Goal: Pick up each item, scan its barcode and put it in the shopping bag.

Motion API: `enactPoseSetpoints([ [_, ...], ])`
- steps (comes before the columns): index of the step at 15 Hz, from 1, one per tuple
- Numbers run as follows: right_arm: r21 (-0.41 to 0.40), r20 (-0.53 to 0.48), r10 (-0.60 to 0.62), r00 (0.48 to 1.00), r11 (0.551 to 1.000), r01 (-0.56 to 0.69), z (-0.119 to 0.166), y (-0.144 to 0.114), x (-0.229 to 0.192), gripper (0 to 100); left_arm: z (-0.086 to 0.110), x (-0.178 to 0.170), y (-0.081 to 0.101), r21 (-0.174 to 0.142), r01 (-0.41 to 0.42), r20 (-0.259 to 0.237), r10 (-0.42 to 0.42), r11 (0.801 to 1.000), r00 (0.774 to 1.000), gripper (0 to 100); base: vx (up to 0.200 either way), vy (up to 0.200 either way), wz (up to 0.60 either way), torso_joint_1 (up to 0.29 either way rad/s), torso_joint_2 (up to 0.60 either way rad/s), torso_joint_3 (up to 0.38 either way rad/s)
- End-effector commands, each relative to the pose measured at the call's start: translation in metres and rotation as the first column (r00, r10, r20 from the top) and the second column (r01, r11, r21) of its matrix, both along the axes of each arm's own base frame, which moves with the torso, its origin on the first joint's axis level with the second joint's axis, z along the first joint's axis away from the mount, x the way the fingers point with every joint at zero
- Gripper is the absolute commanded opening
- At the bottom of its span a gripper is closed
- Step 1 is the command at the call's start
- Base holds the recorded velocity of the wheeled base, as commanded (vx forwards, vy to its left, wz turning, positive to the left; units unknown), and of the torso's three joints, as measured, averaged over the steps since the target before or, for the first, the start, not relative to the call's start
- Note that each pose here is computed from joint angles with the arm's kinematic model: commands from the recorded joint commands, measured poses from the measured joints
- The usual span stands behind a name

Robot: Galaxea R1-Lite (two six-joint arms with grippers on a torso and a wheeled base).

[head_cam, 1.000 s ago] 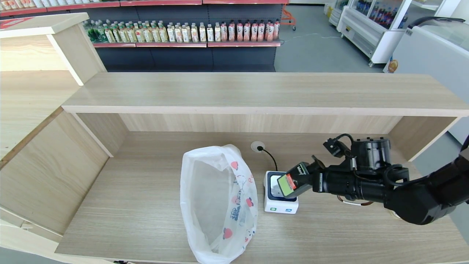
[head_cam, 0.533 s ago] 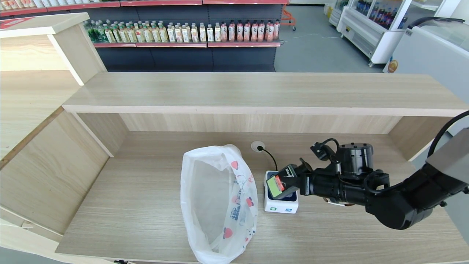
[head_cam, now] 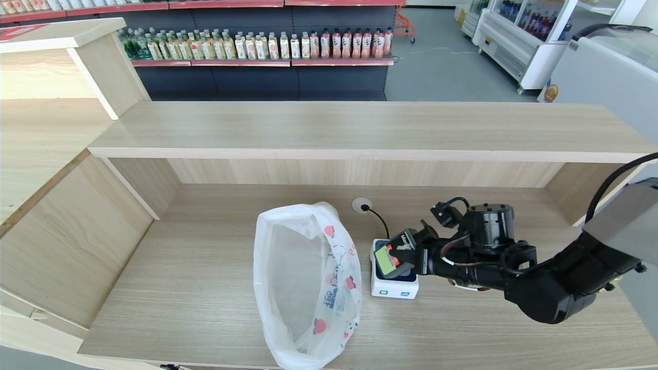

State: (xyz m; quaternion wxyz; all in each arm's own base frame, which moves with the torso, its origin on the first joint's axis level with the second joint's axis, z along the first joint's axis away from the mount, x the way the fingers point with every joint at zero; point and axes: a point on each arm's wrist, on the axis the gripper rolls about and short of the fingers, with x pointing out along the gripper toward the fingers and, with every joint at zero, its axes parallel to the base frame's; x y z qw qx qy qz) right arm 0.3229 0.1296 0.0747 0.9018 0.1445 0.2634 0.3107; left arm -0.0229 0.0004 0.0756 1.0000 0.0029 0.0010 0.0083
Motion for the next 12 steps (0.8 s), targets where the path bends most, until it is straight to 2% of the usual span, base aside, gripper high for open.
enactPoseSetpoints([
  [1,0.097,0.095,-0.017,0.995,0.995,0.008,0.048,-0.001,-0.007,0,0.000,0.000,0.000,0.000,0.000,0.000,0.000,1.000,1.000,100,0.000,0.000,0.00,0.000,0.00,0.000],
  [3,0.142,0.166,-0.030,0.986,0.990,0.006,0.096,-0.010,-0.030,0,0.000,0.000,0.000,-0.001,0.000,0.000,0.000,1.000,1.000,100,0.000,0.000,0.00,0.000,0.00,0.000],
  [4,0.119,0.202,-0.032,0.979,0.993,0.008,0.118,-0.019,-0.048,0,0.000,0.000,0.000,0.000,0.000,0.000,0.000,1.000,1.000,100,0.000,0.000,0.00,0.000,0.00,0.000],
  [5,0.056,0.235,-0.036,0.971,0.998,0.024,0.126,-0.031,-0.057,0,0.000,0.000,0.000,0.000,0.000,0.000,0.000,1.000,1.000,100,0.000,0.000,0.00,0.000,0.00,0.000],
  [7,-0.164,0.305,-0.070,0.950,0.979,0.125,0.114,-0.050,-0.067,0,0.000,0.000,0.000,0.000,0.000,0.000,0.000,1.000,1.000,100,0.000,0.000,0.00,0.000,0.00,0.000],
  [8,-0.233,0.329,-0.090,0.940,0.957,0.173,0.106,-0.056,-0.069,0,0.000,0.000,0.000,0.000,0.000,0.000,0.000,1.000,1.000,100,0.000,0.000,0.00,0.000,0.00,0.000],
  [9,-0.272,0.350,-0.112,0.930,0.938,0.215,0.099,-0.062,-0.070,0,0.000,0.000,0.000,-0.001,0.000,0.000,0.000,1.000,1.000,100,0.000,0.000,0.00,0.000,0.00,0.000],
  [12,-0.273,0.350,-0.109,0.930,0.938,0.213,0.095,-0.060,-0.073,0,0.000,0.000,0.000,-0.001,0.000,0.000,0.000,1.000,1.000,100,-0.200,0.200,0.00,0.007,0.01,0.001],
])
